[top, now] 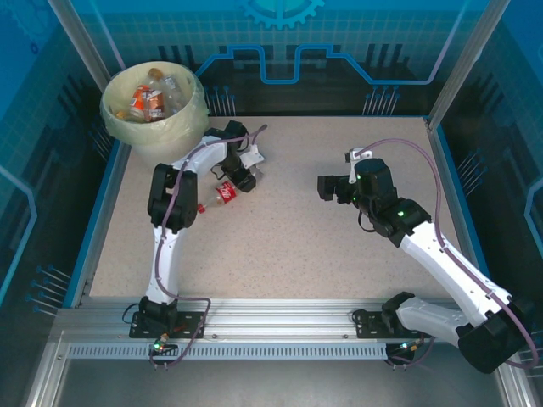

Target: Put the plastic bottles in the bin

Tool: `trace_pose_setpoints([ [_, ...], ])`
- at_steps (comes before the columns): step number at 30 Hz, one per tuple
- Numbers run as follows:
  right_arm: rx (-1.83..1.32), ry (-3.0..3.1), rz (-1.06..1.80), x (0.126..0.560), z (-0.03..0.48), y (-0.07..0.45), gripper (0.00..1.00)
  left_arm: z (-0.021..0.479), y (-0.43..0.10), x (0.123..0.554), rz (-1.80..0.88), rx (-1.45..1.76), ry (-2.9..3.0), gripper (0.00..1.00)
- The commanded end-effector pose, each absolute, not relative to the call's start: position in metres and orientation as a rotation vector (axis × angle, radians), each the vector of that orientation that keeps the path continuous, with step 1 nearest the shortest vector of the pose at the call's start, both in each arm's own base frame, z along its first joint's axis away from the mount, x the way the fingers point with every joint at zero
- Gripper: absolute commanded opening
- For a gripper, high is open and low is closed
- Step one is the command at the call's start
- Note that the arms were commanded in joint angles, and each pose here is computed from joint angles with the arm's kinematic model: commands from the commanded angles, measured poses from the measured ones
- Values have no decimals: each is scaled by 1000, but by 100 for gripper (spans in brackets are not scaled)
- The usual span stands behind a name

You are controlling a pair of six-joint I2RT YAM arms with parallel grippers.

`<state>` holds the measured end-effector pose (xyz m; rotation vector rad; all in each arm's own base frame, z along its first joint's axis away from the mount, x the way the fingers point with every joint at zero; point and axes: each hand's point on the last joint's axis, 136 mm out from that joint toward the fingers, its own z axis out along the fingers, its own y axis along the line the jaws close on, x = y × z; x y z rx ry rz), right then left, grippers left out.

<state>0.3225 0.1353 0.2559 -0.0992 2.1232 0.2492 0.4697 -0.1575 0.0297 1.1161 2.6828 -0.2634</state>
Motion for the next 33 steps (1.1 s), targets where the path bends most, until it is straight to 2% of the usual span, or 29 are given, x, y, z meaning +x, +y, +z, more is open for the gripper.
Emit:
trace_pose_setpoints([
  [1,-106,2094,265,321,262,134,100,65,-168,476,-296,1009,2592,45],
  [19,-316,1944,486,311,288,187,100,212,-204,490,-634,507,2169,42],
  [27,-295,1962,450,316,284,184,100,323,-201,482,-723,383,1901,42],
  [33,-289,1982,449,319,280,185,100,408,-160,482,-591,141,1743,45],
])
